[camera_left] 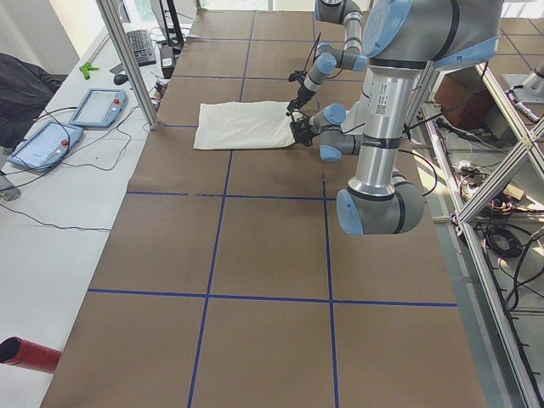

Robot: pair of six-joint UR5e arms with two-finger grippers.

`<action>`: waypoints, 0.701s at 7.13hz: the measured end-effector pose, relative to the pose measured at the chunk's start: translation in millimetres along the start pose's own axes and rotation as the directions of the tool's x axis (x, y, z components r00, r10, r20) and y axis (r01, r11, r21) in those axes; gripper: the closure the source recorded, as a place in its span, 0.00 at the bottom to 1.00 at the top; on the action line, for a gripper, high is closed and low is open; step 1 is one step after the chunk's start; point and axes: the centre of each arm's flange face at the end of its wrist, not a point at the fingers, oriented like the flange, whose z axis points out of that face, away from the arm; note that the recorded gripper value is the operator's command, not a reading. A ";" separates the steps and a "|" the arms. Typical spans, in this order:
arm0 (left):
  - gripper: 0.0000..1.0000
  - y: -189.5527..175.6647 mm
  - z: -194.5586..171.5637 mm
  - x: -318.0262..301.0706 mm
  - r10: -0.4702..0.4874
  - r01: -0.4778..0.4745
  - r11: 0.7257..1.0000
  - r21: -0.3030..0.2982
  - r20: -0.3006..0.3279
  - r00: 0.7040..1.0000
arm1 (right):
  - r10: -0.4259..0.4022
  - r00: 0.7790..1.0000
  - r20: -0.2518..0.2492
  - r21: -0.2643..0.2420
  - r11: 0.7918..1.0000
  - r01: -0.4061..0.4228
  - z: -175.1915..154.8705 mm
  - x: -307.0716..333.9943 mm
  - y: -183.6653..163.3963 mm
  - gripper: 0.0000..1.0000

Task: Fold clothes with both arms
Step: 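Slide the right gripper along the shirt's near edge toward the left gripper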

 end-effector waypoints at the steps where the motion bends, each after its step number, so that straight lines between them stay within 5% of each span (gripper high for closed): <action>1: 1.00 0.0 0.1 -0.2 0.000 0.000 1.000 0.000 0.000 1.000 | 0.004 1.000 0.006 -0.001 1.000 -0.004 -0.8 -4.1 0.2 1.00; 5: 1.00 0.7 0.5 -1.2 0.001 -0.001 1.000 -0.002 0.003 1.000 | 0.015 1.000 0.017 -0.002 1.000 -0.015 -3.9 -10.9 -2.3 1.00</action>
